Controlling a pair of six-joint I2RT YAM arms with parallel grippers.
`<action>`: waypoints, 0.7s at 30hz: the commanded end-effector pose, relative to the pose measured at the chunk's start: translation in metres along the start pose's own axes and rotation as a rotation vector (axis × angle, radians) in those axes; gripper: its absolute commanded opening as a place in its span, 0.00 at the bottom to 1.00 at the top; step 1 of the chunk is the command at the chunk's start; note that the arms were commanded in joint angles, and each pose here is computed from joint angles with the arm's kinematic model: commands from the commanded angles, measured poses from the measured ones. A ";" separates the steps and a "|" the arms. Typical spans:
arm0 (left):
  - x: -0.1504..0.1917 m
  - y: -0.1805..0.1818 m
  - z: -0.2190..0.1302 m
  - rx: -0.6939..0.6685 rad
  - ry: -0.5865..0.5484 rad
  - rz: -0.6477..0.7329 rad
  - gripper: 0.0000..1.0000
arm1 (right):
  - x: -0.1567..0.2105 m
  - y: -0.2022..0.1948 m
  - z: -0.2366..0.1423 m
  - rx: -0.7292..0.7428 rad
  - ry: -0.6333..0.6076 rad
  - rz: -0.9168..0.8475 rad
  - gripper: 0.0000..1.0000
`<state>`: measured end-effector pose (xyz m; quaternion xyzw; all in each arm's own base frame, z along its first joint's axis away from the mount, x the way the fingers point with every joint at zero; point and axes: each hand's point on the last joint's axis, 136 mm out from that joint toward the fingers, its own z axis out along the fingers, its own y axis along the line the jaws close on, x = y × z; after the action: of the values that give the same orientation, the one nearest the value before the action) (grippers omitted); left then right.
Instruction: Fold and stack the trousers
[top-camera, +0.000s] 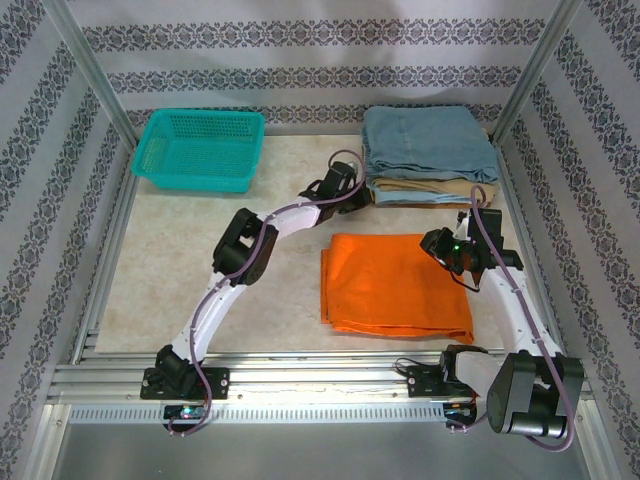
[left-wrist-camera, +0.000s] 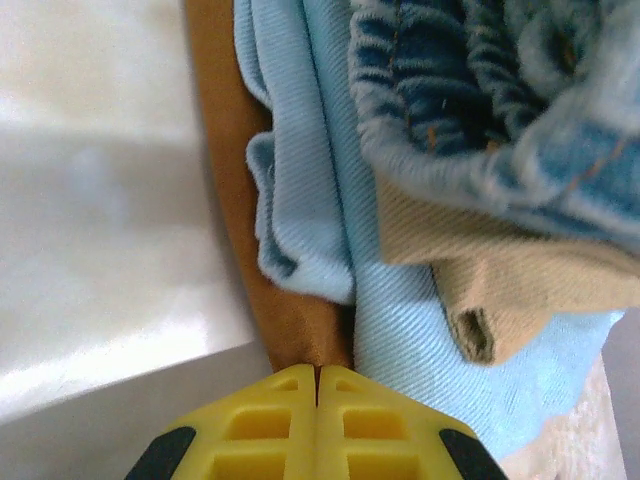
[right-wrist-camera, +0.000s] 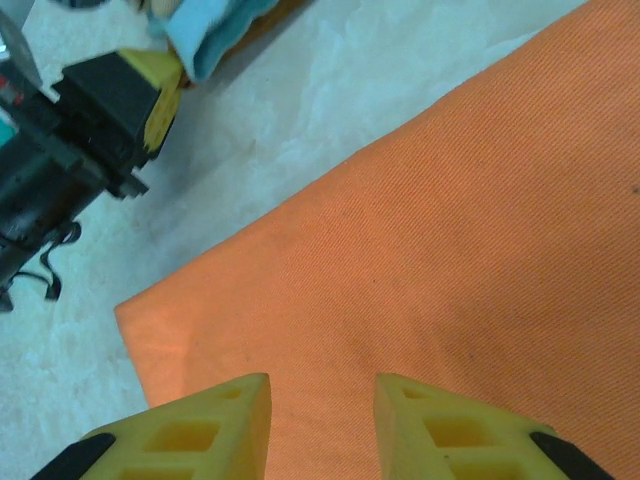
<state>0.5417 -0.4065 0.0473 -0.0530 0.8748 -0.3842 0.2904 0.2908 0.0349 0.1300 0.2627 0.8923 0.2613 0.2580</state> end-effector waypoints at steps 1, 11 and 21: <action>-0.028 0.025 -0.017 -0.014 -0.077 0.010 0.00 | -0.002 -0.001 0.001 -0.011 -0.011 0.000 0.33; -0.028 0.120 -0.117 -0.142 -0.204 -0.127 0.00 | 0.006 -0.006 0.008 -0.014 0.013 0.011 0.34; -0.008 0.120 -0.147 -0.092 -0.091 -0.152 1.00 | 0.025 -0.023 0.010 0.078 0.058 -0.019 0.49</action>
<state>0.4987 -0.2365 0.0478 -0.1518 0.8566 -0.3717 0.3242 0.2811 0.0406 0.1068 0.2604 0.9014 0.2576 0.2310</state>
